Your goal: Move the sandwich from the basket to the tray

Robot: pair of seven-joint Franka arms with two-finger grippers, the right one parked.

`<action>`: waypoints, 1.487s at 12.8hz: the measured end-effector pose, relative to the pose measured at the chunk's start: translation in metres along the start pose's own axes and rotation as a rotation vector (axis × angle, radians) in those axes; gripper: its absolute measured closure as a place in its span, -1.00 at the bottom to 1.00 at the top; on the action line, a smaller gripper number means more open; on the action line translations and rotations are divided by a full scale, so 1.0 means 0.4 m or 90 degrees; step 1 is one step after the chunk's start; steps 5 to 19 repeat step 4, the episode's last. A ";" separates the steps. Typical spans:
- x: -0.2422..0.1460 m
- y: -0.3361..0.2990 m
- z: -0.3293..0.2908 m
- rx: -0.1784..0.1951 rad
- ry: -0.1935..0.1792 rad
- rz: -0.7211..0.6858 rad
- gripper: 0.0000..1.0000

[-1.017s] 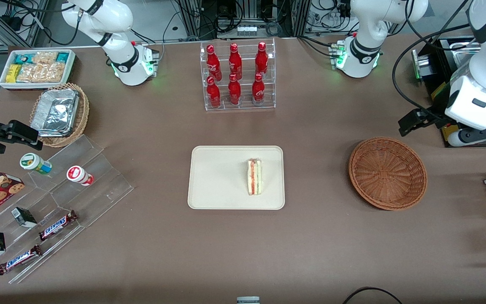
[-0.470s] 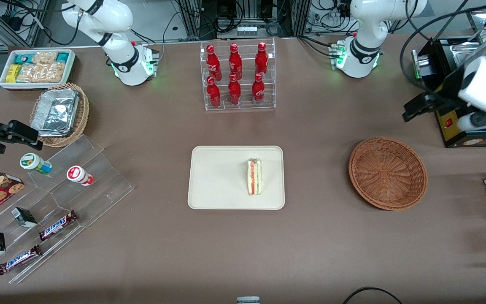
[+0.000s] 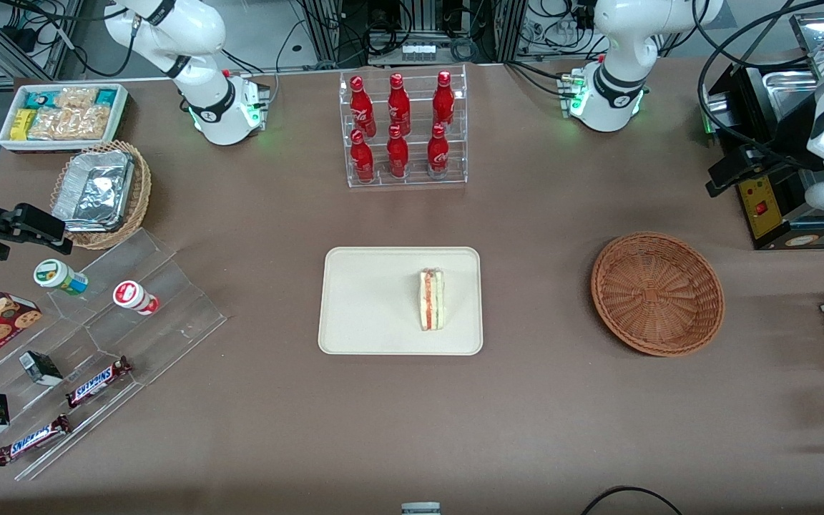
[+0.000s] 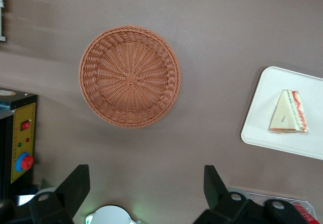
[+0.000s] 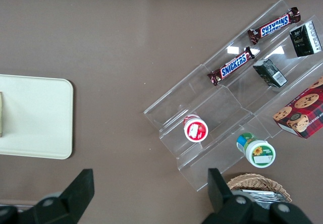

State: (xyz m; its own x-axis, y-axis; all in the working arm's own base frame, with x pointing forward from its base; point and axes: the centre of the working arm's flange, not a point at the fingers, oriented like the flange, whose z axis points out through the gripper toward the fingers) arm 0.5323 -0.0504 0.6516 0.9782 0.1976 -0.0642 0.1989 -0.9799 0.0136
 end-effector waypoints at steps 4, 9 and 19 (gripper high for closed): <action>0.009 -0.044 0.004 0.032 -0.005 0.070 -1.00; 0.009 -0.044 0.004 0.032 -0.005 0.070 -1.00; 0.009 -0.044 0.004 0.032 -0.005 0.070 -1.00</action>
